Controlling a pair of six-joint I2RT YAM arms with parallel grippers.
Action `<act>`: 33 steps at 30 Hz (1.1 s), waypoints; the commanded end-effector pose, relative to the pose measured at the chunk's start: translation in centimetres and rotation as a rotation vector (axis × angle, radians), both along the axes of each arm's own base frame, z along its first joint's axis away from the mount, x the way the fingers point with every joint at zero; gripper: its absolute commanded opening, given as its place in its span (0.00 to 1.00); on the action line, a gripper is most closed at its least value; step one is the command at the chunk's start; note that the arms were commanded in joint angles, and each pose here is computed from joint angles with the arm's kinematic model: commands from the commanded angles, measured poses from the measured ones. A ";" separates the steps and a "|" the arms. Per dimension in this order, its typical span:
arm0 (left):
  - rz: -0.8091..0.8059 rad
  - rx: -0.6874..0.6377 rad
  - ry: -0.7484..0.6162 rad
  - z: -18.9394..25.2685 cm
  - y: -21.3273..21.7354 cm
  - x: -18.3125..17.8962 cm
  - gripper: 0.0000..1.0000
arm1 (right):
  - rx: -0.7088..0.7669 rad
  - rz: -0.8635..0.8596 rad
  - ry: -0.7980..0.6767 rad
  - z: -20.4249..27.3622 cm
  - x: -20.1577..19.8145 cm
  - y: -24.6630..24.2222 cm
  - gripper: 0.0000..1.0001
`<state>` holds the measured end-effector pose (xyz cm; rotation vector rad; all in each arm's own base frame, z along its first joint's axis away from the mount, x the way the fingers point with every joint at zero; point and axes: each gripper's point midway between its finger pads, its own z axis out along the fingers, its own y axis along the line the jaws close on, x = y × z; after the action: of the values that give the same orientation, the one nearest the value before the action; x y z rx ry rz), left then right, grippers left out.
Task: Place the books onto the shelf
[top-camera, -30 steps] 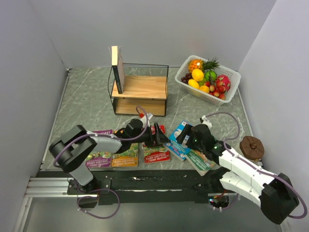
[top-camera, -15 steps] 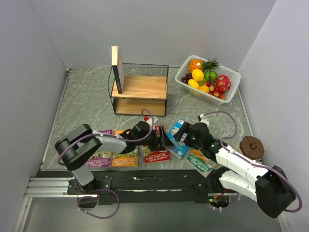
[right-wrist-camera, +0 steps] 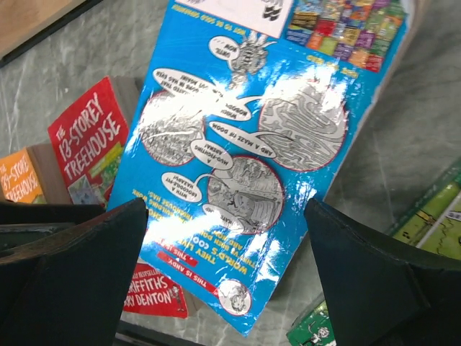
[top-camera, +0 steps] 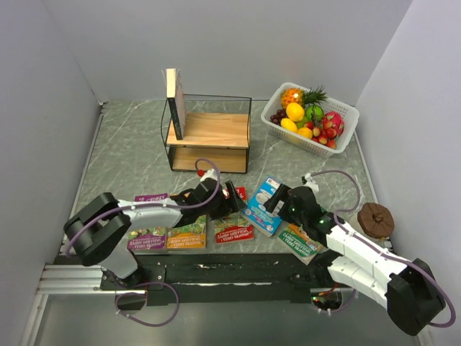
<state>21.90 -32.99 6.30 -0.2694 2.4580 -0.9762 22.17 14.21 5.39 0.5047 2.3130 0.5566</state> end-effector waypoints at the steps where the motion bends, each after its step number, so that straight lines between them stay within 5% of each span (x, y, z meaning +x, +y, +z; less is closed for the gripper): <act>1: -0.075 -0.040 0.005 -0.2 -2.0 -0.1 0.89 | -0.120 -0.097 0.134 -2.8 -2.1 -3.3 0.99; 12: -0.164 -0.153 -0.024 -0.1 -4.0 -0.7 0.86 | -0.101 -0.027 0.222 -4.9 -2.4 -1.5 0.99; 20: -0.295 -0.365 -0.069 2.8 -6.0 -2.6 0.61 | 0.035 0.074 0.221 -5.4 -2.8 1.4 0.95; 27: -0.346 -0.487 -0.106 4.8 -6.3 -3.6 0.01 | 0.038 0.104 0.176 -4.1 -2.7 1.7 0.94; 33: -0.279 -0.410 -0.199 9.5 -4.1 -3.3 0.01 | -0.043 0.128 -0.042 4.1 -1.8 1.6 0.99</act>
<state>18.28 -37.18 7.38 -0.0433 2.3548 -1.4960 20.64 15.92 4.15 0.4281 2.4115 0.5978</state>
